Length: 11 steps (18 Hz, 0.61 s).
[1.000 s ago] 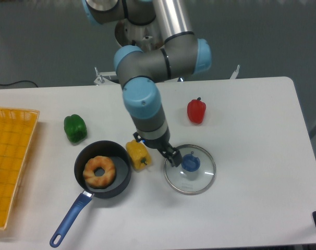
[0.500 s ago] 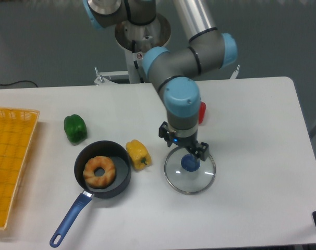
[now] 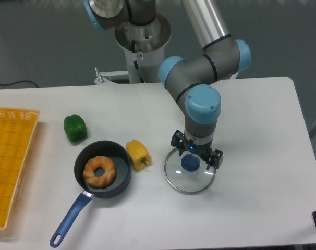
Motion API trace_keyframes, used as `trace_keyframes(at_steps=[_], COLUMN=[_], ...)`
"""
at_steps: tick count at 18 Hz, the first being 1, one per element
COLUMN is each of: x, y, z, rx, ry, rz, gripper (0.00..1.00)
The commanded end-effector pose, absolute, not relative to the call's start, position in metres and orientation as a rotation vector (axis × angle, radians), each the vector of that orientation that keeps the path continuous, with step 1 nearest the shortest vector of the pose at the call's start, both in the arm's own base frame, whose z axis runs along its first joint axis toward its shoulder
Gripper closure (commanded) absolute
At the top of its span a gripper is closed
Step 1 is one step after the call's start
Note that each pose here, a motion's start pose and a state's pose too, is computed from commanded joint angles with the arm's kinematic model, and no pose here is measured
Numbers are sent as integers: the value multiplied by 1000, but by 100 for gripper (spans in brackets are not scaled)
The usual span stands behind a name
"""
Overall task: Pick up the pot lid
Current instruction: 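Lower the gripper onto the blue knob of the glass lid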
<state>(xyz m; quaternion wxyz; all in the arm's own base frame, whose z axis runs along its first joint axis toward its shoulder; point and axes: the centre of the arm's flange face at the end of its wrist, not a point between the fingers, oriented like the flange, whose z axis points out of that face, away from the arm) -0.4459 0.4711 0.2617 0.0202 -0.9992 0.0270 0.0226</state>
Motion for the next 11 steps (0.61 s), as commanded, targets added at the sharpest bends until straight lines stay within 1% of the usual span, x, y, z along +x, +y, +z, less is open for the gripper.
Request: trace_keyframes(at_steps=[2, 6, 11], x=[-443, -444, -443], y=[467, 467, 467], z=[249, 235, 233], rx=[-3162, -3188, -3189], ry=[96, 141, 141], rz=[91, 78, 73], gripper=[0, 0, 0])
